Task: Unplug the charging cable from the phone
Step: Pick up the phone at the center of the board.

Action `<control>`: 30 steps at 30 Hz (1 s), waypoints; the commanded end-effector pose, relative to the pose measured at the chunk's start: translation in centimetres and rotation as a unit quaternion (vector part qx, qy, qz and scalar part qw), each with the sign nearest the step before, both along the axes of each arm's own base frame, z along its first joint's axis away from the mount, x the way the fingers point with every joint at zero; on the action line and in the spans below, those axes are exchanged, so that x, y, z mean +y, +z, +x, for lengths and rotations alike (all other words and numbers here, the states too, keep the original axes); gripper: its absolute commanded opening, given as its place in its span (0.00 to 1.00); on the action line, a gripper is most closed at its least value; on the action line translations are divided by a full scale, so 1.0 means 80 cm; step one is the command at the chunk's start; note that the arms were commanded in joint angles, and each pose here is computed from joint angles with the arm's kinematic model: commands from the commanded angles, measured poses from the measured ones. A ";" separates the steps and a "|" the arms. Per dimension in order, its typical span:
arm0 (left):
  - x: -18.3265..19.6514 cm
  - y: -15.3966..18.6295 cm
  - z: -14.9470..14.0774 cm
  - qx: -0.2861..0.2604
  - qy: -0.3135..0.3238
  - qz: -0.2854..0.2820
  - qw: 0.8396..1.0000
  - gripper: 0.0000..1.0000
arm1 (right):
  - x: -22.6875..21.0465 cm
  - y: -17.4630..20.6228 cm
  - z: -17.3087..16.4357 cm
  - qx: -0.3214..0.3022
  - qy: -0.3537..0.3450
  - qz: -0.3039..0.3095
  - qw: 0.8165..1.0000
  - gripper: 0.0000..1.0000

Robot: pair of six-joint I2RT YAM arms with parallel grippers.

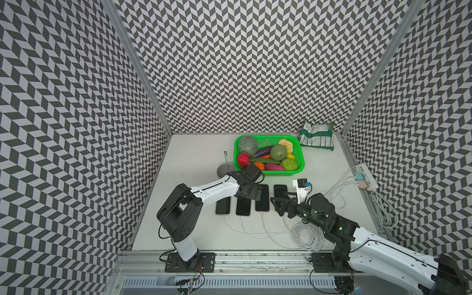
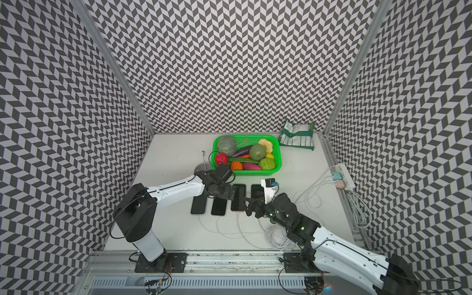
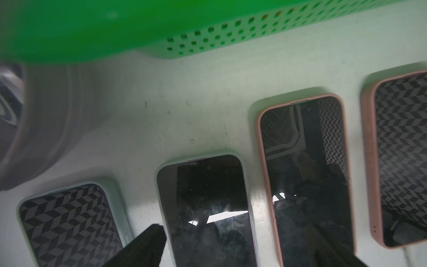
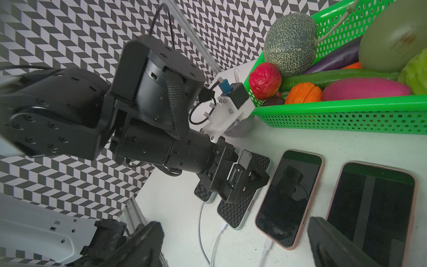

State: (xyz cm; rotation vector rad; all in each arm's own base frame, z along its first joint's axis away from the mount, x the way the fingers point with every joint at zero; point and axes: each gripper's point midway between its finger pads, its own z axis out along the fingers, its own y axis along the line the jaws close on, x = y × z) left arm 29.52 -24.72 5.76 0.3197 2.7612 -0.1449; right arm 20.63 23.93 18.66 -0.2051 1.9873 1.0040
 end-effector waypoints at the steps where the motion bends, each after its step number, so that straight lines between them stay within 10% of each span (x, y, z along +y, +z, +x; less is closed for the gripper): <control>1: -0.001 0.002 0.011 -0.016 0.014 0.005 1.000 0.99 | 0.001 0.010 -0.001 -0.008 0.004 0.026 1.000 1.00; 30: 0.031 -0.070 0.000 0.033 0.032 0.035 0.998 0.85 | 0.010 -0.009 -0.004 0.013 0.021 0.024 0.999 1.00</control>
